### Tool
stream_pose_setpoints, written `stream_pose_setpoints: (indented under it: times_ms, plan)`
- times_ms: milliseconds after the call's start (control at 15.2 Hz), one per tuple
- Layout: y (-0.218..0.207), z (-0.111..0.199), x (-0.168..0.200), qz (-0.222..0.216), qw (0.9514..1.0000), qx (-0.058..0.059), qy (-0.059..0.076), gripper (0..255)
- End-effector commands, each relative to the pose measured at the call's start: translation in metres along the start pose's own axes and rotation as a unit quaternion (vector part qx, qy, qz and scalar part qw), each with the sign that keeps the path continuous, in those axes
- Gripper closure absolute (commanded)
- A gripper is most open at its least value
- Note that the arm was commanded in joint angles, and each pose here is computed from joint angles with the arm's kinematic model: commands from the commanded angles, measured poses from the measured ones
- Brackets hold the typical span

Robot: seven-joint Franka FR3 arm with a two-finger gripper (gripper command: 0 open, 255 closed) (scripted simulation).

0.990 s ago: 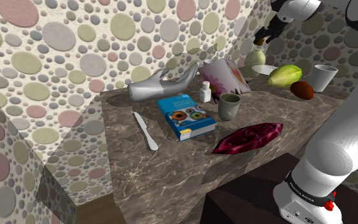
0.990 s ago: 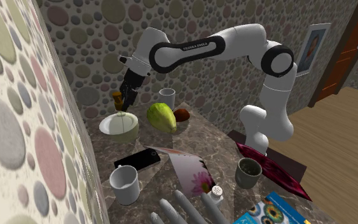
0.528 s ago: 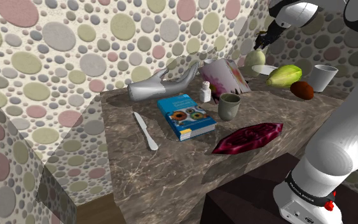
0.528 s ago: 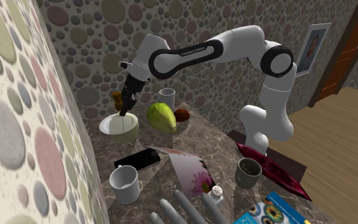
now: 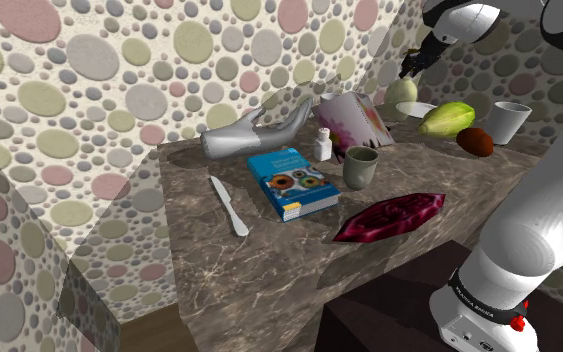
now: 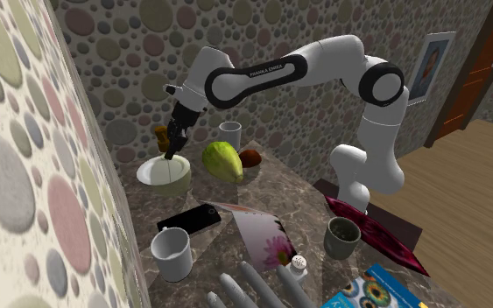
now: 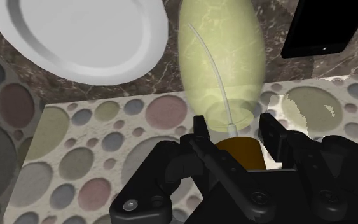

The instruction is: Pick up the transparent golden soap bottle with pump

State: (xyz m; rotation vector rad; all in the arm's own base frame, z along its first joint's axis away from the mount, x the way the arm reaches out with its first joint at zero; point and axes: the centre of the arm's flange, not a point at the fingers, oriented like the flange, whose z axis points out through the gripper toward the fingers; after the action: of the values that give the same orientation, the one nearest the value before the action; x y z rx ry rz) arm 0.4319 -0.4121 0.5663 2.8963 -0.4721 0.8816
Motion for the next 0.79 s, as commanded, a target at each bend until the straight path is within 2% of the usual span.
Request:
stream_pose_setpoints:
  times_ms: [0, 726]
  plan:
    - [0.0, -0.003, 0.002, 0.0, 1.0, 0.0, -0.001, 255]
    - [-0.001, -0.051, 0.034, 0.0, 1.0, 0.0, -0.001, 255]
